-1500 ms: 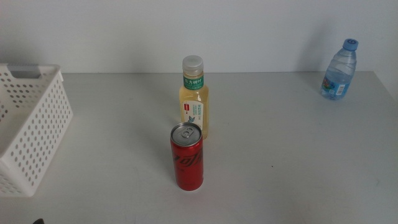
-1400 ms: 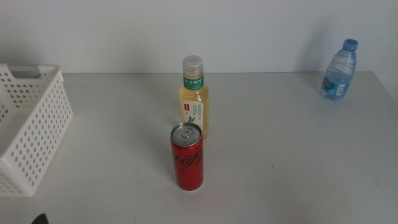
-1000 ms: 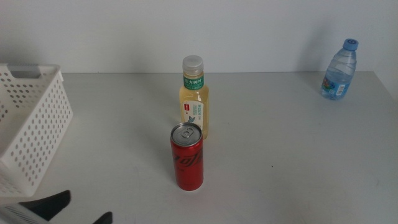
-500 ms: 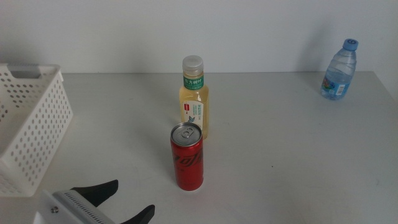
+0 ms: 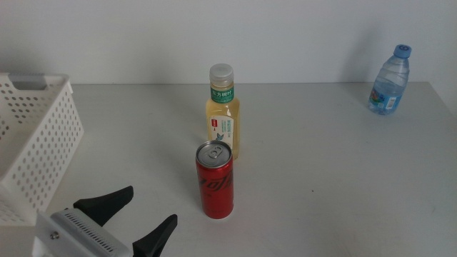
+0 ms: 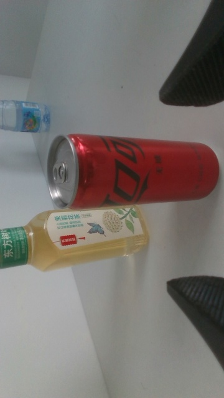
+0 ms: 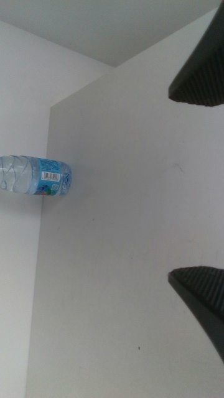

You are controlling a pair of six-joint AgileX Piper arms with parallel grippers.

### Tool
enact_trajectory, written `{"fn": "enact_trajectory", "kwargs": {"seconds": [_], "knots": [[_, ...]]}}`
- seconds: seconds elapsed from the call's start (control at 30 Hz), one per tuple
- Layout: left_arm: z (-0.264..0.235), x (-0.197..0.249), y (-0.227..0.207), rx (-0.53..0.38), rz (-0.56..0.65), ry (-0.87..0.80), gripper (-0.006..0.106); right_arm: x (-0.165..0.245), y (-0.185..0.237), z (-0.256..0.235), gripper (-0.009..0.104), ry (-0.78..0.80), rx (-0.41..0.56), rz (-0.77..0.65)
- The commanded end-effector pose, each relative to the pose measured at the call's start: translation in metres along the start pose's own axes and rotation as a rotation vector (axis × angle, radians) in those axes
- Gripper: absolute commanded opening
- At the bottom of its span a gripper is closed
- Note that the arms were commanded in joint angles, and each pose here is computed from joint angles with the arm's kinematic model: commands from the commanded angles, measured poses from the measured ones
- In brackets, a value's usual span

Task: Use arms to grab the bottles and put them into the dustbin to the left of the table.

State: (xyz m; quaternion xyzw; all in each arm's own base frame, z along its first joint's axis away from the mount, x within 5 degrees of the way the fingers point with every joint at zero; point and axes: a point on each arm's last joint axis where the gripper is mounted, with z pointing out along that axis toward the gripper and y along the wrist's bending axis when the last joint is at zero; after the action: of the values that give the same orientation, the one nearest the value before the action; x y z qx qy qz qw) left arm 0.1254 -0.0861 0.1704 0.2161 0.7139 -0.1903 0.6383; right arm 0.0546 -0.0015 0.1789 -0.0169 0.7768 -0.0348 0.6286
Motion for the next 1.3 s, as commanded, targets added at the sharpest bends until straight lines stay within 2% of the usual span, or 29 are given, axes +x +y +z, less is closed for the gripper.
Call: {"fn": "enact_trajectory", "kwargs": {"seconds": [0.0, 0.17, 0.2, 0.33, 0.77, 1.27], "knots": [[-0.004, -0.007, 0.002, -0.015, -0.007, -0.095, 0.093, -0.011, -0.002, -0.003, 0.066, -0.107, 0.019, -0.015], [-0.004, -0.008, 0.002, -0.015, -0.007, -0.104, 0.093, -0.011, -0.002, -0.003, 0.066, -0.107, 0.019, -0.015], [-0.003, -0.008, -0.001, 0.012, -0.010, -0.106, 0.093, -0.011, -0.002, -0.003, 0.066, -0.107, 0.019, -0.015], [0.003, -0.006, -0.002, 0.021, -0.019, -0.084, 0.093, -0.011, -0.002, -0.003, 0.066, -0.107, 0.019, -0.015], [0.065, -0.007, -0.008, 0.058, -0.062, -0.039, 0.093, -0.011, -0.002, -0.003, 0.066, -0.107, 0.019, -0.015], [0.122, 0.001, -0.011, 0.059, -0.069, -0.025, 0.093, -0.011, -0.002, -0.003, 0.066, -0.107, 0.019, -0.015]]}}
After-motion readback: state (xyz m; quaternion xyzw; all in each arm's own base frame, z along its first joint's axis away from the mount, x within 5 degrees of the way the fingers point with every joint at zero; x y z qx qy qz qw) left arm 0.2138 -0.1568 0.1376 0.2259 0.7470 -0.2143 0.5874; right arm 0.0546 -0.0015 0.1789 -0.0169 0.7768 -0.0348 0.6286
